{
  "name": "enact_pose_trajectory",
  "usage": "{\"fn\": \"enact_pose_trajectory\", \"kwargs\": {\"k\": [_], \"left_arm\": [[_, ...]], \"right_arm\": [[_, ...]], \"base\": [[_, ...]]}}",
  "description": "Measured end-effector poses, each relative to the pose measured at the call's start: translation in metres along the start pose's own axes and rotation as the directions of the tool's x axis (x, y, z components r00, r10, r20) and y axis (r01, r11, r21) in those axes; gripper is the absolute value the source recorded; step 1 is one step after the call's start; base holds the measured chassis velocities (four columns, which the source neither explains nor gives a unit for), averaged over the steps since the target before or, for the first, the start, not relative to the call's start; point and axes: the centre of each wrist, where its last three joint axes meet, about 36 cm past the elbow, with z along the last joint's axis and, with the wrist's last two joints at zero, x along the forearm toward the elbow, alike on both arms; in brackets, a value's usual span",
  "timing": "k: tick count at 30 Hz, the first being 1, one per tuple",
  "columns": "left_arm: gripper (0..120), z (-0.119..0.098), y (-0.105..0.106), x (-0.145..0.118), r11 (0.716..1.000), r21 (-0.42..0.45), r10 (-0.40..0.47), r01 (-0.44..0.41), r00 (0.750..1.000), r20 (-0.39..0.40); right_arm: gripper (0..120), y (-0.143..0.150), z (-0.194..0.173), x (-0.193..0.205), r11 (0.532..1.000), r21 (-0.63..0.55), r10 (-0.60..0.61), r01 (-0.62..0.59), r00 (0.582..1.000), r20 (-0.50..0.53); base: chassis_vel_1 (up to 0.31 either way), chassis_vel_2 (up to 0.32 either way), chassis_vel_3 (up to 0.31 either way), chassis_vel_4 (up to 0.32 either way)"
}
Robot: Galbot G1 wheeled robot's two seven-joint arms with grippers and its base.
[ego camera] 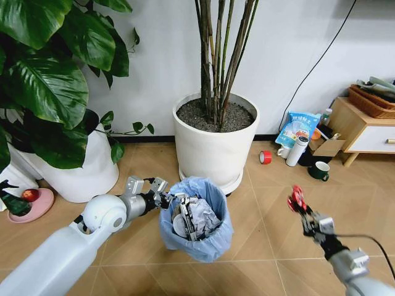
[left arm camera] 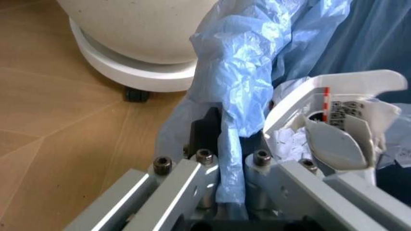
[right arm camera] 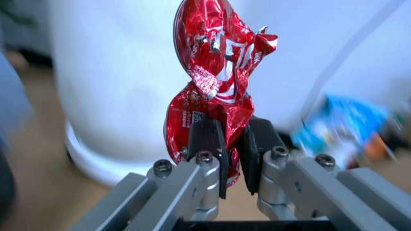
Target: Pick up the trash bin and place the garbage on the floor into it.
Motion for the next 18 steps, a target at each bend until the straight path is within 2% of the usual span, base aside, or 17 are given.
{"fn": "enact_pose_trajectory", "kwargs": {"k": [6, 8, 10, 11, 14, 16, 18], "left_arm": [[0, 0.000, 0.000, -0.001, 1.000, 0.003, 0.001, -0.001, 1.000, 0.002], [0, 0.000, 0.000, -0.003, 1.000, 0.008, 0.002, -0.002, 1.000, 0.005], [0, 0.000, 0.000, -0.003, 1.000, 0.009, 0.002, -0.002, 1.000, 0.005], [0, -0.001, 0.001, -0.005, 1.000, 0.012, 0.002, -0.002, 1.000, 0.007], [0, -0.001, 0.001, -0.006, 1.000, 0.015, 0.001, -0.001, 1.000, 0.008], [0, -0.003, 0.003, -0.007, 1.000, 0.018, 0.001, -0.002, 1.000, 0.014], [0, -0.003, 0.003, -0.008, 1.000, 0.019, 0.001, -0.001, 1.000, 0.015]], "right_arm": [[5, 0.004, -0.016, -0.010, 1.000, -0.008, -0.022, 0.022, 0.999, 0.036], [5, 0.011, -0.048, -0.026, 0.997, -0.017, -0.068, 0.070, 0.992, 0.104], [5, 0.013, -0.057, -0.030, 0.996, -0.022, -0.082, 0.086, 0.989, 0.119], [5, 0.017, -0.076, -0.039, 0.992, -0.034, -0.117, 0.123, 0.982, 0.150], [5, 0.021, -0.092, -0.048, 0.987, -0.029, -0.152, 0.160, 0.974, 0.169], [5, 0.024, -0.113, -0.060, 0.974, 0.012, -0.226, 0.228, 0.956, 0.185], [5, 0.025, -0.116, -0.061, 0.970, 0.016, -0.241, 0.243, 0.953, 0.185]], "base": [[0.000, 0.000, 0.000, 0.000], [0.000, 0.000, 0.000, 0.000], [0.000, 0.000, 0.000, 0.000], [0.000, 0.000, 0.000, 0.000], [0.000, 0.000, 0.000, 0.000], [0.000, 0.000, 0.000, 0.000], [0.000, 0.000, 0.000, 0.000]]}}
